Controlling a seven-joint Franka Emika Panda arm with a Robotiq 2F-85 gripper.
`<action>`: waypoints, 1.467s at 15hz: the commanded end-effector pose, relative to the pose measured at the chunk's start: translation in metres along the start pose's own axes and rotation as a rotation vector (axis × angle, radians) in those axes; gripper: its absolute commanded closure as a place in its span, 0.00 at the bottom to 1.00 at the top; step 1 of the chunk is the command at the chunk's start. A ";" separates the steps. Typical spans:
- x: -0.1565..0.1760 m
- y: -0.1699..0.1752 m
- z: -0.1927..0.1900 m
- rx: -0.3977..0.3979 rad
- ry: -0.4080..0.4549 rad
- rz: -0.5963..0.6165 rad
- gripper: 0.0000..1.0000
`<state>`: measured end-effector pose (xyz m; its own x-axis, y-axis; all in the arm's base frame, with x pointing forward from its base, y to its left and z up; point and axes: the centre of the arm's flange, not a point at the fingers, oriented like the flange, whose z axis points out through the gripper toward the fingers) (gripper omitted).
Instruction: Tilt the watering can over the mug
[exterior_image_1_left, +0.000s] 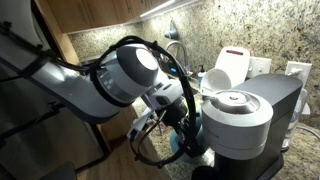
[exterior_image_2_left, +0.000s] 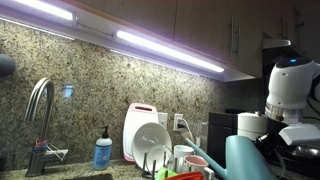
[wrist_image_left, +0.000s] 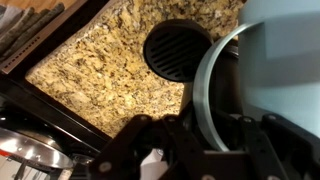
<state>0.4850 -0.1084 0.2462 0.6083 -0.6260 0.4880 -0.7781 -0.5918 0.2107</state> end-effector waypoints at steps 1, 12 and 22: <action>-0.002 -0.001 0.000 -0.002 0.010 0.017 0.91; -0.005 -0.002 0.005 -0.042 0.046 0.071 0.98; -0.009 0.001 0.010 -0.088 0.101 0.130 0.98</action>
<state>0.4823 -0.0953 0.2359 0.5461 -0.6398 0.5408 -0.8194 -0.5422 0.1860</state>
